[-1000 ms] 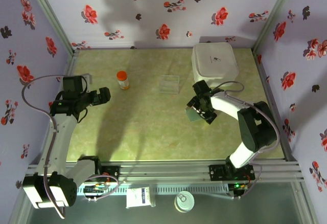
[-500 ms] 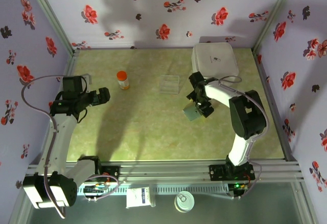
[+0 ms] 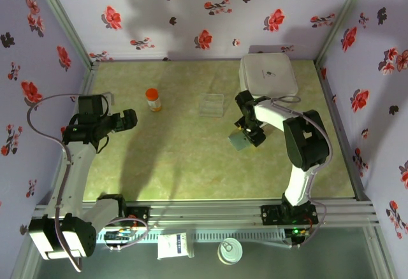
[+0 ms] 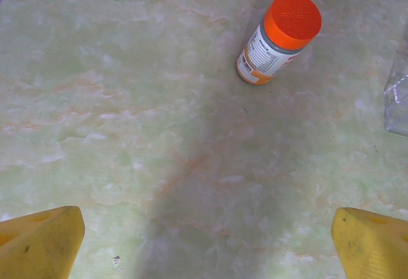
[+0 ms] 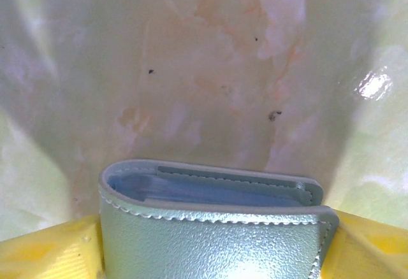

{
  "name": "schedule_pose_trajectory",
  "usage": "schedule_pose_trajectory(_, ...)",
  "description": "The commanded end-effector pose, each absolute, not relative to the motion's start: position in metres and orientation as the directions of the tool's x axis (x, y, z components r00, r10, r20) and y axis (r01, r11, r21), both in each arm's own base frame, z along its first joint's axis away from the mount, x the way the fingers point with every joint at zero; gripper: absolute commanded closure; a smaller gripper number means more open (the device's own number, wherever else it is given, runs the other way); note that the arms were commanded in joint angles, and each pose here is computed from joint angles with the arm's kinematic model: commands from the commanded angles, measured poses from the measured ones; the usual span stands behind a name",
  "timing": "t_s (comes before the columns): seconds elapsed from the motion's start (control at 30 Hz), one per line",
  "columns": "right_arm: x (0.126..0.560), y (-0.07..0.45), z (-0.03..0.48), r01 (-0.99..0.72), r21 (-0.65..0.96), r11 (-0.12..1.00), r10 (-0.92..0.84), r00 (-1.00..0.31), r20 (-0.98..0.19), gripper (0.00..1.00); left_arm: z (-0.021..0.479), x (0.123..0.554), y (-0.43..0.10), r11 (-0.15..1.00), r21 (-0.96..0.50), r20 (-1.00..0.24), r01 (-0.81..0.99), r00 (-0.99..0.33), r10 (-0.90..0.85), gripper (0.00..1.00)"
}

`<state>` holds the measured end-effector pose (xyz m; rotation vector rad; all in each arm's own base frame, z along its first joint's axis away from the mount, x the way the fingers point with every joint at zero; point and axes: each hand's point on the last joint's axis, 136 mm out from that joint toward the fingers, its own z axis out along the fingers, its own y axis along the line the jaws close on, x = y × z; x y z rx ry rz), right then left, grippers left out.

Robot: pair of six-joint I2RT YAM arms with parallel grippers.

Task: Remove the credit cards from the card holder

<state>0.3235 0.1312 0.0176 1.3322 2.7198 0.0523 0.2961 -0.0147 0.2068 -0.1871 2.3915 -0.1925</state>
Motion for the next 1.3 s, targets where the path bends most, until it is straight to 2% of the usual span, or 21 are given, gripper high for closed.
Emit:
schedule_pose_trajectory(0.0, 0.321, 0.126, 0.019, 0.801, 0.075, 0.595, 0.803, -0.588, -0.096, 0.24, 0.201, 0.293, -0.011, 0.981, -0.175, -0.643, -0.088, -0.744, -0.181, 0.00)
schedule_pose_trajectory(0.1, 0.318, 0.126, 0.022, 0.789, 0.091, 0.607, 0.794, -0.600, -0.096, 0.30, 0.202, 0.292, -0.011, 0.981, -0.176, -0.645, -0.088, -0.743, -0.182, 0.00)
schedule_pose_trajectory(0.3, 0.306, 0.131, 0.030, 0.708, 0.083, 0.701, 0.712, -0.692, -0.118, 0.31, 0.203, 0.292, -0.011, 0.980, -0.176, -0.647, -0.087, -0.740, -0.182, 0.00)
schedule_pose_trajectory(0.5, 0.290, 0.158, 0.036, 0.466, 0.034, 0.884, 0.466, -0.871, -0.156, 0.35, 0.202, 0.292, -0.011, 0.980, -0.178, -0.646, -0.086, -0.741, -0.182, 0.00)
schedule_pose_trajectory(0.67, 0.273, 0.192, 0.032, 0.216, -0.012, 0.976, 0.213, -0.967, -0.139, 0.36, 0.202, 0.292, -0.011, 0.981, -0.176, -0.646, -0.085, -0.742, -0.181, 0.00)
schedule_pose_trajectory(0.93, 0.261, 0.253, 0.029, -0.073, 0.020, 0.997, -0.071, -0.991, -0.116, 0.36, 0.198, 0.291, -0.011, 0.982, -0.170, -0.635, -0.086, -0.753, -0.176, 0.00)
schedule_pose_trajectory(1.27, 0.276, 0.297, 0.020, -0.189, 0.057, 0.980, -0.181, -0.975, -0.126, 0.35, 0.187, 0.293, -0.021, 0.979, -0.196, -0.597, -0.065, -0.784, -0.171, 0.00)
